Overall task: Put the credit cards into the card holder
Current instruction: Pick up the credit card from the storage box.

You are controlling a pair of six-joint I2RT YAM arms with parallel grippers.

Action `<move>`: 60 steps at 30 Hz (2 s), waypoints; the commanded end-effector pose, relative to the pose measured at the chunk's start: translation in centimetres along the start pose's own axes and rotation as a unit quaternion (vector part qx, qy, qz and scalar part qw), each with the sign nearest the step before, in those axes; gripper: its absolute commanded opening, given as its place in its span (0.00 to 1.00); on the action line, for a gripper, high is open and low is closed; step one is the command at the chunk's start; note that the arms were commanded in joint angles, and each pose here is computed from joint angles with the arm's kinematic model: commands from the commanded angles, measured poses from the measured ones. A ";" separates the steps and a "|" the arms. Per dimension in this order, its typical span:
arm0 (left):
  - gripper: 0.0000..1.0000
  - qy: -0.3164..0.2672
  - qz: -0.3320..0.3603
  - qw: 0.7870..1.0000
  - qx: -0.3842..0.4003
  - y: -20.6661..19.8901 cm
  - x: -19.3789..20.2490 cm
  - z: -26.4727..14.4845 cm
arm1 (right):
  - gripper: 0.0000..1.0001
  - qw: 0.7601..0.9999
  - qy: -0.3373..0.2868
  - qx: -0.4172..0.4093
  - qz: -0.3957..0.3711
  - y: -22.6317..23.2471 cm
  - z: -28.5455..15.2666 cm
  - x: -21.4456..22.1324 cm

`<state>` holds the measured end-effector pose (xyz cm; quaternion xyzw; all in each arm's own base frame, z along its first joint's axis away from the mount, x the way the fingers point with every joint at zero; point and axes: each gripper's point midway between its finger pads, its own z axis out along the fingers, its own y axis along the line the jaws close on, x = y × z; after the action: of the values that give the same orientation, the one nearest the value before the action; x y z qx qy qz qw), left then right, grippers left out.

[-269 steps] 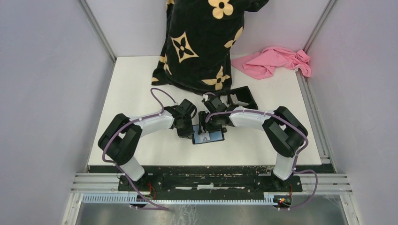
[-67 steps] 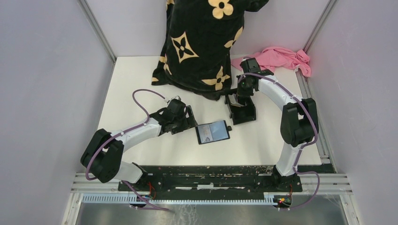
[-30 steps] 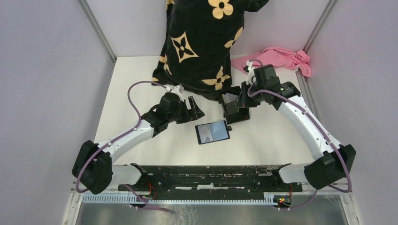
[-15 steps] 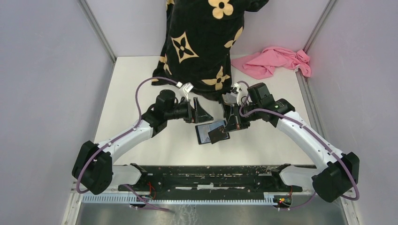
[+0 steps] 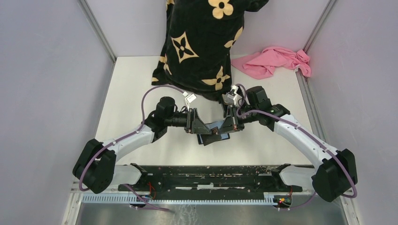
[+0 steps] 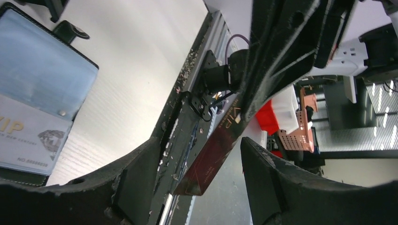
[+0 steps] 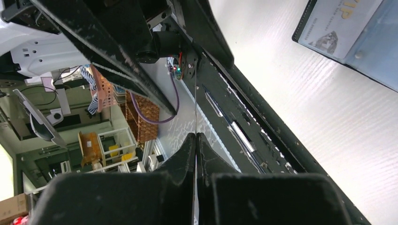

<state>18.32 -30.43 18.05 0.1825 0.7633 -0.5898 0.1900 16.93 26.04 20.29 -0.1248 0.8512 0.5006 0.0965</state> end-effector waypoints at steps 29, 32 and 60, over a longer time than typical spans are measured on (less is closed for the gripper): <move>0.03 -0.060 -0.050 0.993 -0.088 3.2 -0.7 -0.5 | 0.57 0.977 -0.065 0.177 -0.096 -3.7 -1.9 -5.4; 0.03 -0.096 -0.065 0.983 -0.139 4.8 -1.5 -1.0 | 0.61 0.952 -0.117 0.248 -0.138 -4.5 -3.9 -7.4; 0.03 -0.282 -0.157 0.909 -0.263 7.5 -2.8 -3.0 | 0.54 0.827 -0.322 0.430 -0.164 -9.4 -7.7 -14.0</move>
<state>22.40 -24.65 10.44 -0.1190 0.8631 -0.3956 0.2904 33.68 16.74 18.63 -0.0396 0.8805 0.0659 0.4677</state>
